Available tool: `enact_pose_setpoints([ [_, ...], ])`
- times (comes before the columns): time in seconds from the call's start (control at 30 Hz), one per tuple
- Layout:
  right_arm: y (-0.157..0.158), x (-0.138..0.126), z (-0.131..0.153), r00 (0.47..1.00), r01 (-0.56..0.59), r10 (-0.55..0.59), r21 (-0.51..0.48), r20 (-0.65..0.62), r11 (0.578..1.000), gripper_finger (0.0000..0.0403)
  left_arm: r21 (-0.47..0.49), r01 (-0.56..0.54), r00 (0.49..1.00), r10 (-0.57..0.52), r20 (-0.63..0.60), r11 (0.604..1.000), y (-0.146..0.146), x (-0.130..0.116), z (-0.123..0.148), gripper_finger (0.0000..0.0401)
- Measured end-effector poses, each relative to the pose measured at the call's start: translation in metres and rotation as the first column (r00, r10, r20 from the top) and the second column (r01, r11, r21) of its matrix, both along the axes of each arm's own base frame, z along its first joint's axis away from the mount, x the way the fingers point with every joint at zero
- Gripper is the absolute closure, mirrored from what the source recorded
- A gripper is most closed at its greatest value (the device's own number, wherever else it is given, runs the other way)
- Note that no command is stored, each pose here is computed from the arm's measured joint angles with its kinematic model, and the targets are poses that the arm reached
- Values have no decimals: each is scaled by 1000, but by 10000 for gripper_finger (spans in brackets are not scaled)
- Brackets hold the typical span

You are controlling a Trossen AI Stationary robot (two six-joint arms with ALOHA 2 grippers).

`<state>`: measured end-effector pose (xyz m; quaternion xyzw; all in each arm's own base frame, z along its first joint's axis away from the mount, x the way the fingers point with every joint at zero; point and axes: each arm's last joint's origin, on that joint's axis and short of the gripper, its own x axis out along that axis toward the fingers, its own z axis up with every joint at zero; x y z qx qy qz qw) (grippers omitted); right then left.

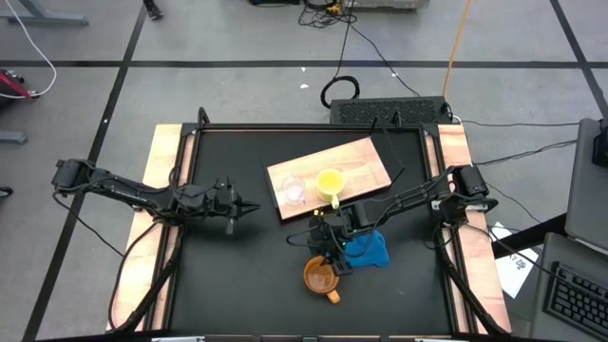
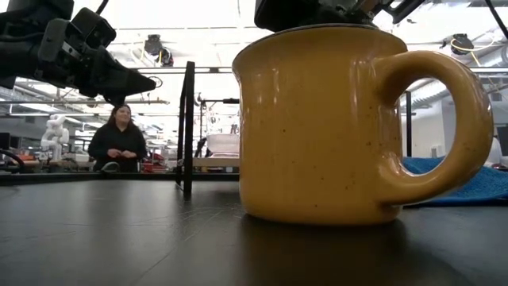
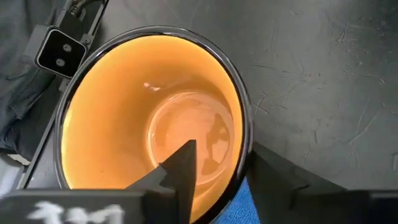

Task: Stack small to large cups/mugs on shelf
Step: Put the orange mug on the shelf

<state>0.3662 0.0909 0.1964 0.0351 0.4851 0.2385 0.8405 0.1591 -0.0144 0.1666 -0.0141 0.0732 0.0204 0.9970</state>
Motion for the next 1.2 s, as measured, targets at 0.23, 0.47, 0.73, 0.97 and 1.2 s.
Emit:
enact_pose_setpoints([
  [0.23, 0, 0, 0, 1000, -12, 12, -6, 11, 1000, 354, 0, 0, 1000, 0, -1, 1000, 0, 0, 0, 375],
  [0.47, 0, -1, 0, 1000, -6, 6, 1, -6, 1000, 391, -4, -1, 1000, 1, -1, 1000, 0, 0, 0, 375],
  [0.73, -2, -1, 6, 998, 45, -44, 10, -44, 999, 393, -5, 0, 1000, 0, 1, 1000, 0, 0, 0, 375],
  [0.97, -3, 4, 31, 996, 67, -70, -74, -46, 995, 394, -2, 0, 1000, 0, 0, 1000, 0, 0, 0, 375],
  [1.2, -3, 6, 37, 997, 63, -66, -70, -30, 996, 394, 1, 6, 1000, -6, -15, 1000, 0, 0, -1, 375],
])
